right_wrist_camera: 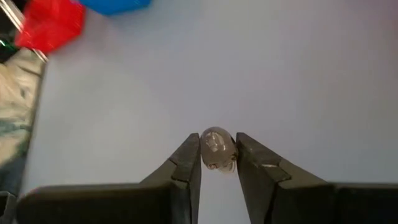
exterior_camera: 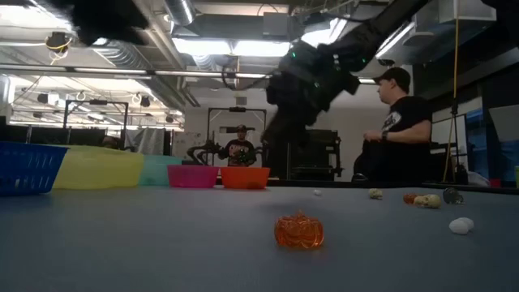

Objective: Sort Halloween decoration
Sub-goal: Put the black skull toy into the green bin

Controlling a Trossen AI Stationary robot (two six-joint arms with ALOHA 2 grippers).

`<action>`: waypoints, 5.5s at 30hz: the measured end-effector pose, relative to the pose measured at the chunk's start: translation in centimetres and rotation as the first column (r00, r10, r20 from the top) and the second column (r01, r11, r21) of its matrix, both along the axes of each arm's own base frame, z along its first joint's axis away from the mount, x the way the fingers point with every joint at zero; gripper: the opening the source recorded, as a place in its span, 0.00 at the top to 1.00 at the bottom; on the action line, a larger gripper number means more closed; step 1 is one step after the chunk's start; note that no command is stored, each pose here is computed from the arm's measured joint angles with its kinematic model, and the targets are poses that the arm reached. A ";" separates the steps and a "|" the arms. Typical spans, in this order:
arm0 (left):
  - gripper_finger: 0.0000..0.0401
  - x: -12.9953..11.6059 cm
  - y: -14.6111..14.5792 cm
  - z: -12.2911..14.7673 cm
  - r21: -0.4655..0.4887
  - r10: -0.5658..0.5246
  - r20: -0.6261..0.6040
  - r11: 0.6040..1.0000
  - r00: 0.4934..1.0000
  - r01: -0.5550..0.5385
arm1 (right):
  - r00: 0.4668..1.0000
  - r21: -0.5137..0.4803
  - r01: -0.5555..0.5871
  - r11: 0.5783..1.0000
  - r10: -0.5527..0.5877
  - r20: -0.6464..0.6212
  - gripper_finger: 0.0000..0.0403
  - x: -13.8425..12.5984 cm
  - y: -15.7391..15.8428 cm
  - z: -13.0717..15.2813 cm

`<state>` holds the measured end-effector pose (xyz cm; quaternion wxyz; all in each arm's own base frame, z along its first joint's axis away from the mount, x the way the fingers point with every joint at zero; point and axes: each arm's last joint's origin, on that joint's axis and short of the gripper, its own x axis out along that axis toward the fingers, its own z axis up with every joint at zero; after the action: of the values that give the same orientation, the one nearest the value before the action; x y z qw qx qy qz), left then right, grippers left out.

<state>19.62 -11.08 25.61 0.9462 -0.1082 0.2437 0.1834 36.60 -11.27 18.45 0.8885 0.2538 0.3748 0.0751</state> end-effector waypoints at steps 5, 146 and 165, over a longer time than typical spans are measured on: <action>0.58 1.1 1.3 0.7 0.260 -0.004 -0.005 0.966 1.000 0.005 | 0.999 0.079 0.037 0.996 -0.040 0.033 0.79 1.8 1.5 2.6; 0.74 0.2 9.6 -2.6 -0.321 -0.083 -0.529 0.941 0.845 -0.109 | 0.916 0.110 -0.268 0.957 0.218 0.336 0.47 -0.3 2.8 15.3; 0.57 2.4 10.1 -5.8 -0.340 -0.094 -0.645 0.924 0.758 -0.175 | 0.961 -0.024 -0.190 0.981 0.191 0.198 0.47 -1.0 2.7 13.8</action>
<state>21.99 -1.02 19.80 0.7585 -0.2239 0.5851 0.1794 35.60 -8.55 32.24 0.9108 0.2054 0.3069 0.1844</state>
